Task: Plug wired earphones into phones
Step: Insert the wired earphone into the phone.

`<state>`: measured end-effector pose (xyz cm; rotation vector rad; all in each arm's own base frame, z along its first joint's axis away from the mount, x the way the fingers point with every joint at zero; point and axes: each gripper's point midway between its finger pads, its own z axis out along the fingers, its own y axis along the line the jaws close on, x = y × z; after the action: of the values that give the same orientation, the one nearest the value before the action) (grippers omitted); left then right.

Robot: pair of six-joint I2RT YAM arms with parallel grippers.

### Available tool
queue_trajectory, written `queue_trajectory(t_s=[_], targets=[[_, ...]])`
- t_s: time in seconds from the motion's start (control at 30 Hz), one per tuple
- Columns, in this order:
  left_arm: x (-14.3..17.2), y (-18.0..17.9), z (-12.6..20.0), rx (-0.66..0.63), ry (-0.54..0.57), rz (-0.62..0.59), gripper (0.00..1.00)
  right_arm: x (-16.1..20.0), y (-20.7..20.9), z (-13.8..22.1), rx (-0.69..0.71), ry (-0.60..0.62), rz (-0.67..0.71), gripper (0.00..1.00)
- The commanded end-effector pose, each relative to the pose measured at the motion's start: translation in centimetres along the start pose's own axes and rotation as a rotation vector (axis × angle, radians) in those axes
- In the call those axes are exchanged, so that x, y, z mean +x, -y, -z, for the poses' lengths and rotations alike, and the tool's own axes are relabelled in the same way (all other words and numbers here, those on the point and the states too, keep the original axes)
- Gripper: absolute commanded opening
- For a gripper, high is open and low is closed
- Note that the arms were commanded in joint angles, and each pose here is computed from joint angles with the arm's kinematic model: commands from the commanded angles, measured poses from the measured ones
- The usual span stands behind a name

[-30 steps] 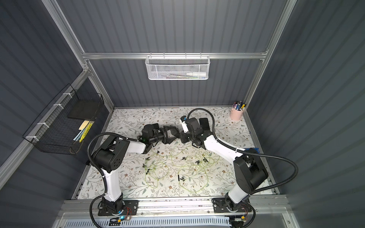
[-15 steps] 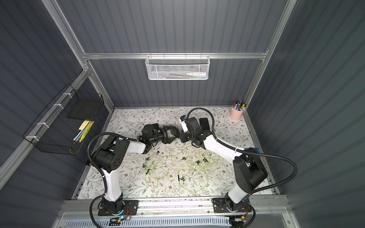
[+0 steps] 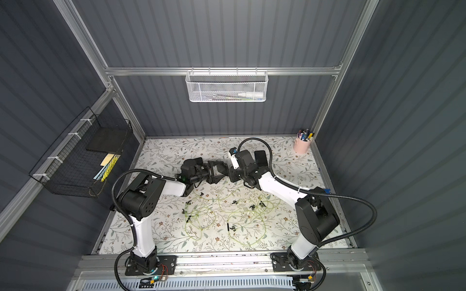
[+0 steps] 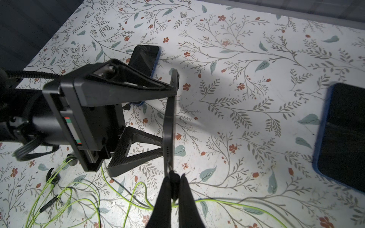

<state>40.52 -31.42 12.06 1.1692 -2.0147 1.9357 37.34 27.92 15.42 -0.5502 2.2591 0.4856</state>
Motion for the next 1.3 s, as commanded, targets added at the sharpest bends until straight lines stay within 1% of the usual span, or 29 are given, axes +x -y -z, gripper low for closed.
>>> queue_trajectory(t_s=[0.0, 0.37, 0.63, 1.0, 1.27], targets=[[1.2, 1.4, 0.1, 0.04, -0.038, -0.031, 0.0, -0.5, 0.0, -0.4, 0.015, 0.007, 0.019, 0.0], [1.7, 1.4, 0.2, 0.01, -0.017, -0.018, 0.0, -0.5, 0.0, -0.8, 0.045, 0.005, 0.046, 0.0], [2.3, 1.3, 0.2, -0.012, -0.004, -0.012, 0.0, -0.2, -0.2, -1.6, 0.059, -0.019, 0.08, 0.0], [2.8, 2.0, -0.3, -0.001, -0.024, -0.026, 0.0, 0.1, -1.1, -2.8, 0.029, -0.049, 0.087, 0.0], [3.2, 2.2, -0.7, 0.011, -0.043, -0.03, 0.0, -0.2, -1.5, -3.3, 0.005, -0.042, 0.087, 0.0]])
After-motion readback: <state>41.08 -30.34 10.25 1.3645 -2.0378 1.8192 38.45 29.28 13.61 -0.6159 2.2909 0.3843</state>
